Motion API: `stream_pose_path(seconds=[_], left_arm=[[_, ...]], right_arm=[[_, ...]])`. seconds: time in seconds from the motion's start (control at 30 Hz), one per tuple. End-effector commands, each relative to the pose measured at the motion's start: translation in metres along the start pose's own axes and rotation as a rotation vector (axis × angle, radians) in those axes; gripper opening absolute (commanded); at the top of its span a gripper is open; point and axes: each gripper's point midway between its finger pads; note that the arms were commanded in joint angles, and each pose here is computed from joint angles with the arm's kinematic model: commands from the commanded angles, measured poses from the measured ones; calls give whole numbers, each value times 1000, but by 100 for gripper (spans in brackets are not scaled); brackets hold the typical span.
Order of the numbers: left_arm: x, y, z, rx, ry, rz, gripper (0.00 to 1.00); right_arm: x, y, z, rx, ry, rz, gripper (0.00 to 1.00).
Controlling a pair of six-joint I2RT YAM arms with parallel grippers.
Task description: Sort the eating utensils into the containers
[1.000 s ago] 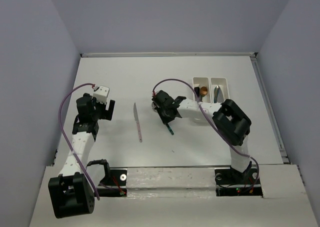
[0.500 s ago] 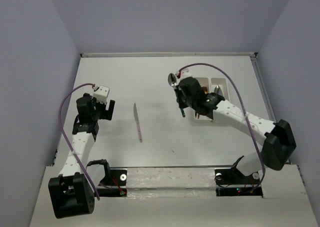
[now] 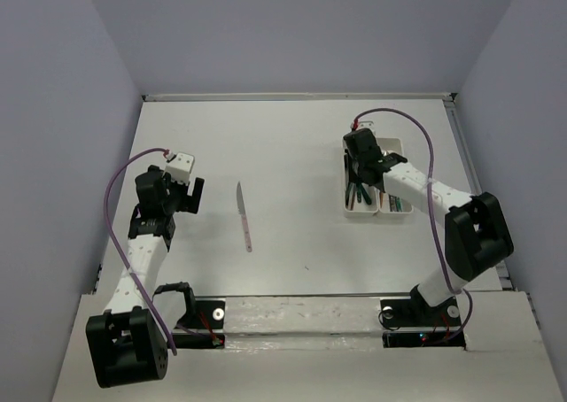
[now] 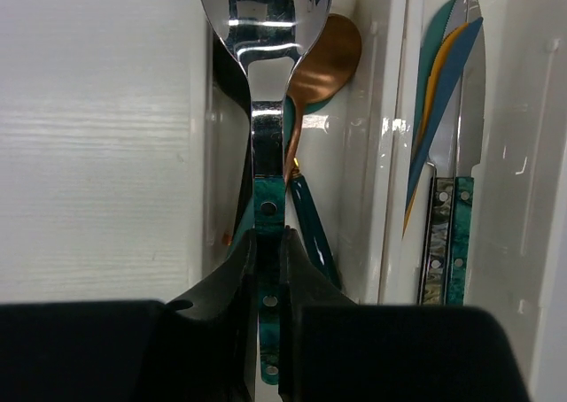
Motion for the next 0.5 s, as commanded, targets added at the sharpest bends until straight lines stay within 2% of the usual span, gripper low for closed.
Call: stream_pose_path(seconds=[0.0,0.07,0.1,0.13,0.2,0.23,0.27,0.3,0.33,0.47], left_arm=[[0,-3,10,19,-43,-25,99],[0,-11,22,18,-50,-79,98],[0,-22,16,15,-6,-127,97],[-1,-29,31,27,-18,-159,94],[-1,-49,23,63,64,-224,93],[-1,-78,25,141,85,-259,93],[-3,-90,29,185,93,-276,93],[-5,-120,17,258,144,-346,93],[-5,-125,14,289,167,-335,95],[1,-150,-3,293,275,-381,97]], right_arm=[[23,-10,10,49,-9,-22,0],[34,-5,3,35,24,-16,0],[36,-2,0,30,38,-1,14],[37,0,0,31,43,5,22],[38,1,-3,35,56,8,41],[37,0,-5,35,58,4,53],[35,0,-4,40,58,2,56],[32,-2,-2,42,51,1,60],[30,-3,-1,43,48,-3,61],[23,-6,2,40,49,-8,63]])
Point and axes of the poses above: each gripper's point midway between its finger pads, its own x axis out along the fingers, its own y axis along the line the jaws close on, z = x × y, and after that the axes turned 5 degrees about -x, right-handed
